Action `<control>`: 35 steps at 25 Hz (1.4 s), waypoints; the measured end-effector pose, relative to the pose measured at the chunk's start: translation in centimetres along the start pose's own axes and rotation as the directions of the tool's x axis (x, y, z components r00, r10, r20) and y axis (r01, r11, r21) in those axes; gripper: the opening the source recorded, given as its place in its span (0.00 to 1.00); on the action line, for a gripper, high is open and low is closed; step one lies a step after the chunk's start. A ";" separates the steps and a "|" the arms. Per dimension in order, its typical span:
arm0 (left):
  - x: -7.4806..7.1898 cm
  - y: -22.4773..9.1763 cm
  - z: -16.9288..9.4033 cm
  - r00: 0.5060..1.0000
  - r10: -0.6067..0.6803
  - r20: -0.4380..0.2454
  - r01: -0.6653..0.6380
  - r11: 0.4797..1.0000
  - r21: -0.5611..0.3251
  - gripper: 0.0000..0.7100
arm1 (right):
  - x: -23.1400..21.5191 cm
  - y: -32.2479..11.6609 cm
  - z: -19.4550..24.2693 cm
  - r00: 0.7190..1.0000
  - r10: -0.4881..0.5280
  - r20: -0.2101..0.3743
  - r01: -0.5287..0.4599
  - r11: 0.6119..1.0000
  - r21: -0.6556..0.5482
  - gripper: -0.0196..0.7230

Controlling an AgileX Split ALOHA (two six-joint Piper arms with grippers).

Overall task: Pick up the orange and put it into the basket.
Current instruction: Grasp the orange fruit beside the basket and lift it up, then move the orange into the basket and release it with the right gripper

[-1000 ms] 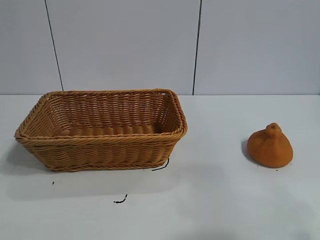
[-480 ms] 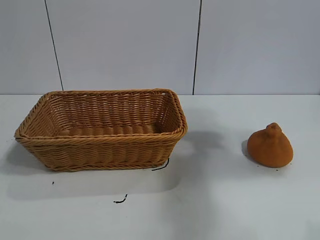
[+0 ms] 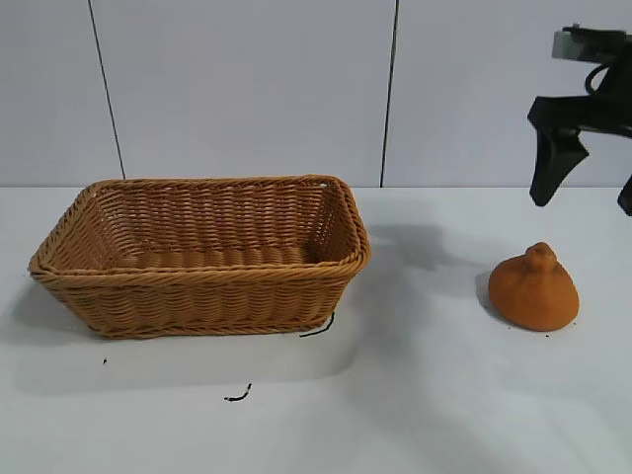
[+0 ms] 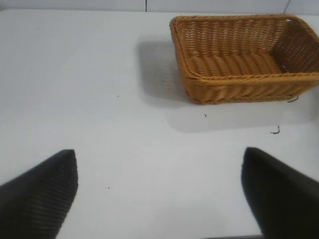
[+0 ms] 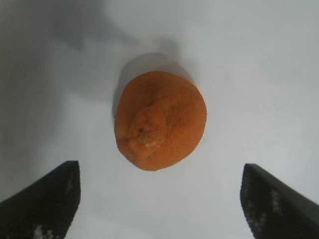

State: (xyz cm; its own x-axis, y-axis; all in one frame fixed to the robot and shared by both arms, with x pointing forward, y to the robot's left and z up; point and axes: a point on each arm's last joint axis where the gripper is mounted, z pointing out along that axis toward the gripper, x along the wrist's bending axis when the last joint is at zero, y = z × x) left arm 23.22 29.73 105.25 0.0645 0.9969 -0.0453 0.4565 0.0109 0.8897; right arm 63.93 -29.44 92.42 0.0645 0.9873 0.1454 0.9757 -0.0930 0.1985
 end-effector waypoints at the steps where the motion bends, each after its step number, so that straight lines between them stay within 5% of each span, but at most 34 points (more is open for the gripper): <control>1: 0.0 0.0 0.0 1.000 0.000 0.000 0.000 1.000 0.000 0.90 | -0.1 0.0 0.6 1.000 0.005 -0.001 -0.005 1.000 0.006 0.87; 8: 0.0 0.0 0.0 1.000 0.000 0.000 0.000 1.000 0.000 0.90 | -0.4 -0.2 3.4 1.000 0.025 -0.002 -0.025 0.999 0.044 0.79; 15: 0.0 0.0 0.0 1.000 0.000 0.000 0.000 1.000 0.000 0.90 | 0.0 0.5 2.0 1.000 0.017 -0.017 -0.016 0.998 0.053 0.15; 24: 0.0 0.0 0.0 1.000 0.000 0.000 0.000 1.000 0.000 0.90 | 2.8 4.3 -8.1 0.995 -0.091 -0.037 0.085 0.987 -0.136 0.13; 35: 0.0 0.0 0.0 1.000 0.000 0.000 0.000 1.000 0.001 0.90 | 14.8 4.7 -13.9 0.944 -0.320 -0.077 0.280 0.905 -0.320 0.13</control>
State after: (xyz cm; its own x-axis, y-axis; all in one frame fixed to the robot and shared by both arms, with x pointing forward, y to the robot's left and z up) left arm 23.22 29.73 105.24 0.0645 0.9969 -0.0454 0.4573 0.0109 0.8893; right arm 66.58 -17.01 108.97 -0.2673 0.9521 0.1486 0.8339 0.1513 0.5308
